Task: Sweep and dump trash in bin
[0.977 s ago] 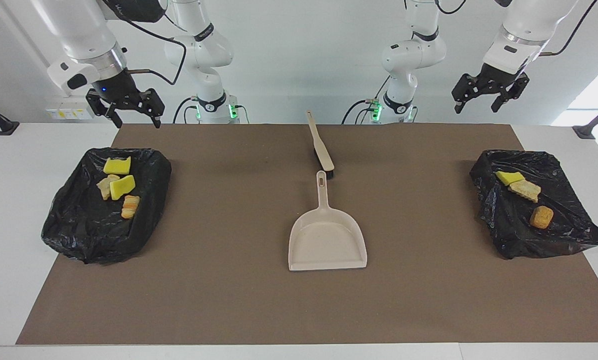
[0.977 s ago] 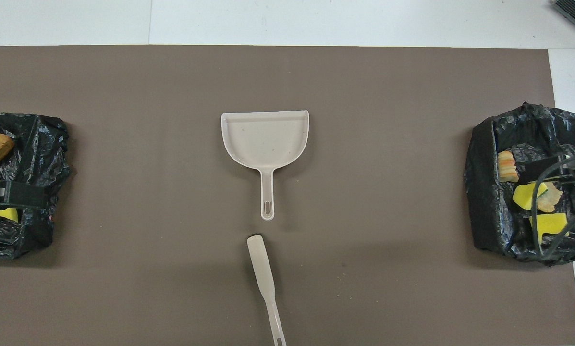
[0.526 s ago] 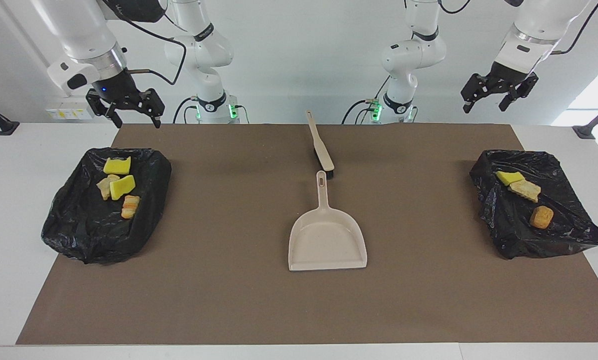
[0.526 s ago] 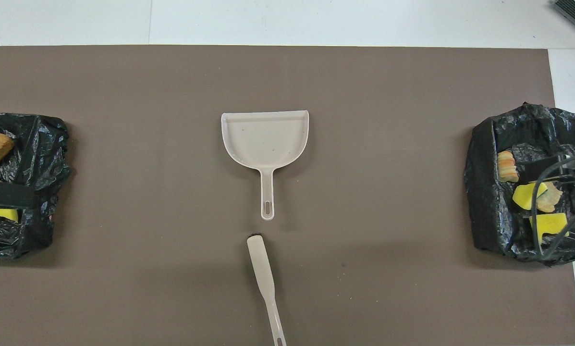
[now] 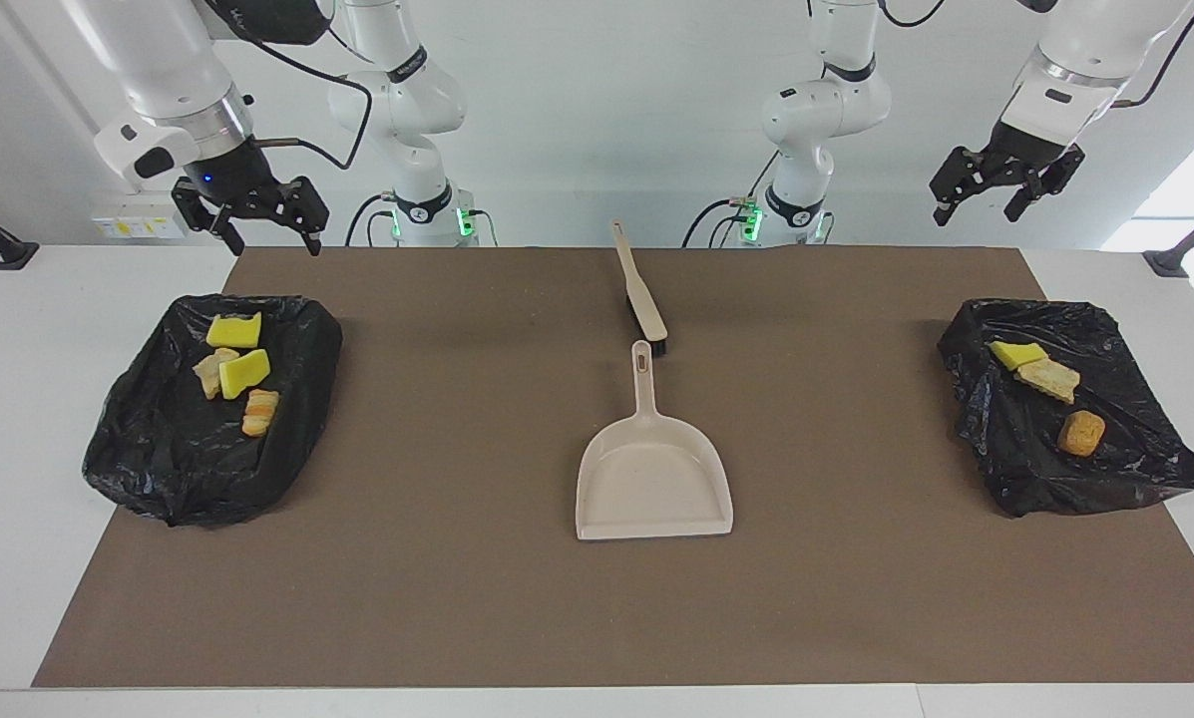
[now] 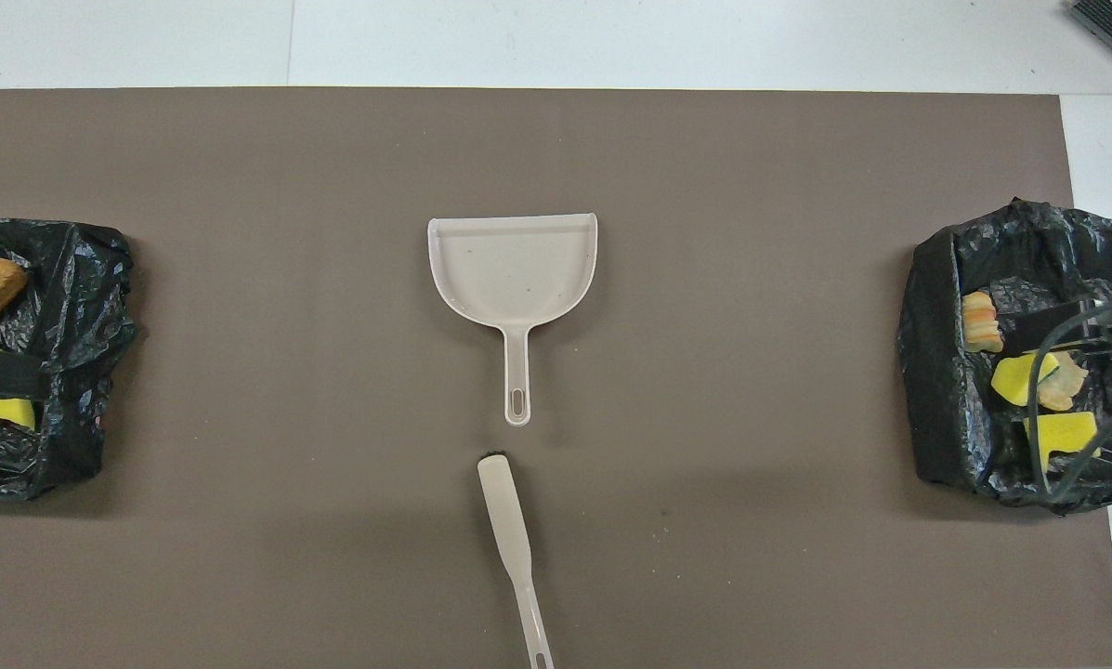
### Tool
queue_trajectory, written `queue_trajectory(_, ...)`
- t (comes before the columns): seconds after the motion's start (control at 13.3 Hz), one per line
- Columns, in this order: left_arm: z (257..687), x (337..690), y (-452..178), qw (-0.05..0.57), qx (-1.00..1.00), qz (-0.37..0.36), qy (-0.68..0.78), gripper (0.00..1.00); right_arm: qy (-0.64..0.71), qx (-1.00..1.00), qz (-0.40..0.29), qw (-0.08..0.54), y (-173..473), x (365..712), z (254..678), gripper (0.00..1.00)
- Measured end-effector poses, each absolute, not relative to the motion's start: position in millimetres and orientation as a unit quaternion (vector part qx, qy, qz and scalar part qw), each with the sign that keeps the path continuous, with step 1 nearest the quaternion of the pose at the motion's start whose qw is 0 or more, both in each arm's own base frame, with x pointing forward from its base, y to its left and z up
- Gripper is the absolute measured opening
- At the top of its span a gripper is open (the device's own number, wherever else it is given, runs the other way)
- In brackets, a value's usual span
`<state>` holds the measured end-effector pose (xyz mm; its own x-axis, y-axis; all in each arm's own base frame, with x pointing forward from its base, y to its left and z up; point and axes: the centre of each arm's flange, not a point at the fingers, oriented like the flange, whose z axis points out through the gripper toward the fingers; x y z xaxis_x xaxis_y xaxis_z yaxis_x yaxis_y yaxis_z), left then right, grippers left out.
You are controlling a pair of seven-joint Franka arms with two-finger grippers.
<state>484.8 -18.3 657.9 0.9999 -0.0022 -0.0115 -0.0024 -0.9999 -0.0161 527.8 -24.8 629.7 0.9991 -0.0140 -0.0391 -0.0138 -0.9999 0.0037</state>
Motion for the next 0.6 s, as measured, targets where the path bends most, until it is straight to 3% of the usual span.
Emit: queue_trajectory(0.6,660.4,483.4,-12.5,-0.007,-1.0,0.003,0.006,1.0,-0.007,1.0,-0.02,0.002,-24.8,527.7,629.6,1.0)
